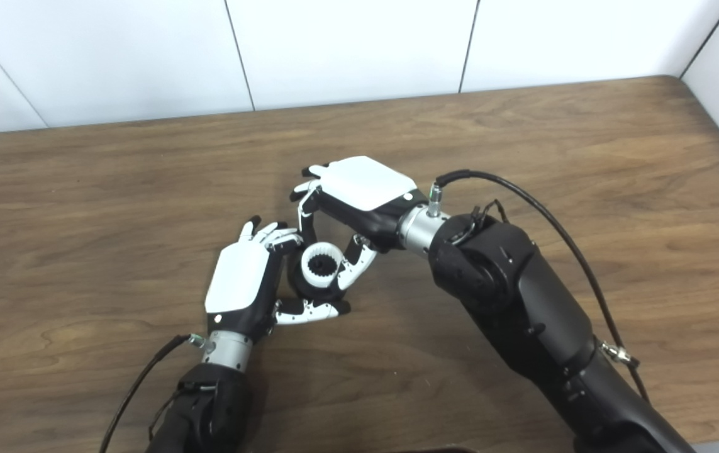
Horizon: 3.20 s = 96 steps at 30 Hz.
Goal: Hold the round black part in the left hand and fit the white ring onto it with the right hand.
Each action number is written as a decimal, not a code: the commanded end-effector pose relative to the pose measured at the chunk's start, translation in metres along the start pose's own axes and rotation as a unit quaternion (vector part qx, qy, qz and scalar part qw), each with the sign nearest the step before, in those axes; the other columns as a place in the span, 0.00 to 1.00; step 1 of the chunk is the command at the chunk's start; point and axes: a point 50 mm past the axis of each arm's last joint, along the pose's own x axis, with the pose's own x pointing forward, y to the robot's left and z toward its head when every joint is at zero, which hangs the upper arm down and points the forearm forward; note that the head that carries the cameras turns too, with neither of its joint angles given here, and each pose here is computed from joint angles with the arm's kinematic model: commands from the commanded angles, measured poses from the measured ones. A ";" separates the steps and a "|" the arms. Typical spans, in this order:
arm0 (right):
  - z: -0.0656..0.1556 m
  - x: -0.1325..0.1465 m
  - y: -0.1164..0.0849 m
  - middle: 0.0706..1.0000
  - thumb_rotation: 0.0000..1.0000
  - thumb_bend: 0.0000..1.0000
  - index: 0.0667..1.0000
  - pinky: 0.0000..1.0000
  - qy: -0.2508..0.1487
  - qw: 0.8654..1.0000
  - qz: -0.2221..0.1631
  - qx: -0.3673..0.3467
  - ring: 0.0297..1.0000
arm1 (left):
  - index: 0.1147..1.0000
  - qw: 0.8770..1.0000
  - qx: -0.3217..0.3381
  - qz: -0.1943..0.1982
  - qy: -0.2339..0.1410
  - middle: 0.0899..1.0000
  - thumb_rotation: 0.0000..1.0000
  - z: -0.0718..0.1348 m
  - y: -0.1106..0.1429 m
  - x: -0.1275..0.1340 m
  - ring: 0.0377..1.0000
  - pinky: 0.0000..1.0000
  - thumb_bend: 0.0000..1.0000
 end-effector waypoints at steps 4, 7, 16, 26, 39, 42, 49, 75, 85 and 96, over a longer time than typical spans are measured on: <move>0.005 0.003 -0.011 0.85 0.14 0.52 0.45 1.00 -0.014 1.000 -0.024 -0.010 0.97 | 0.42 1.000 0.006 -0.024 0.010 0.75 0.06 0.001 -0.011 -0.001 0.87 1.00 0.53; 0.006 0.004 -0.010 0.85 0.14 0.52 0.45 0.99 -0.016 1.000 -0.023 -0.012 0.96 | 0.42 1.000 0.010 -0.024 0.009 0.75 0.06 0.002 -0.011 -0.001 0.87 1.00 0.53; 0.004 0.005 -0.008 0.85 0.14 0.52 0.45 0.97 -0.017 1.000 -0.020 -0.018 0.96 | 0.42 1.000 0.009 -0.024 0.010 0.75 0.06 0.003 -0.012 -0.001 0.87 1.00 0.53; -0.004 0.002 -0.010 0.86 0.14 0.52 0.45 0.96 0.001 1.000 -0.017 -0.010 0.96 | 0.41 1.000 0.003 -0.024 0.009 0.74 0.06 0.003 -0.011 -0.001 0.87 1.00 0.52; -0.008 0.000 -0.010 0.85 0.13 0.52 0.45 0.93 0.007 1.000 -0.022 -0.001 0.96 | 0.42 1.000 0.002 -0.026 0.009 0.75 0.06 0.001 -0.010 -0.002 0.88 1.00 0.53; -0.007 0.000 -0.009 0.86 0.14 0.52 0.45 0.94 0.004 1.000 -0.020 0.004 0.96 | 0.42 1.000 0.001 -0.027 0.009 0.75 0.06 0.001 -0.010 -0.002 0.88 1.00 0.53; -0.006 0.000 -0.008 0.85 0.15 0.53 0.46 0.94 0.001 1.000 -0.015 -0.002 0.96 | 0.42 0.999 0.002 -0.030 0.010 0.75 0.06 0.003 -0.011 0.000 0.88 1.00 0.52; -0.005 0.002 -0.008 0.85 0.27 0.93 0.65 0.92 -0.002 1.000 -0.016 -0.005 0.95 | 0.42 1.000 0.008 -0.026 0.005 0.74 0.06 0.008 -0.013 0.005 0.87 1.00 0.52; -0.006 0.002 -0.013 0.87 0.29 0.97 0.71 0.92 0.002 1.000 -0.019 0.001 0.96 | 0.42 1.000 0.009 -0.027 0.006 0.74 0.06 0.007 -0.014 0.006 0.87 1.00 0.52; -0.015 -0.010 -0.027 0.96 0.40 1.00 0.85 0.97 0.021 0.999 -0.025 -0.002 1.00 | 0.41 1.000 0.003 -0.025 0.009 0.74 0.06 0.003 -0.014 0.007 0.87 1.00 0.52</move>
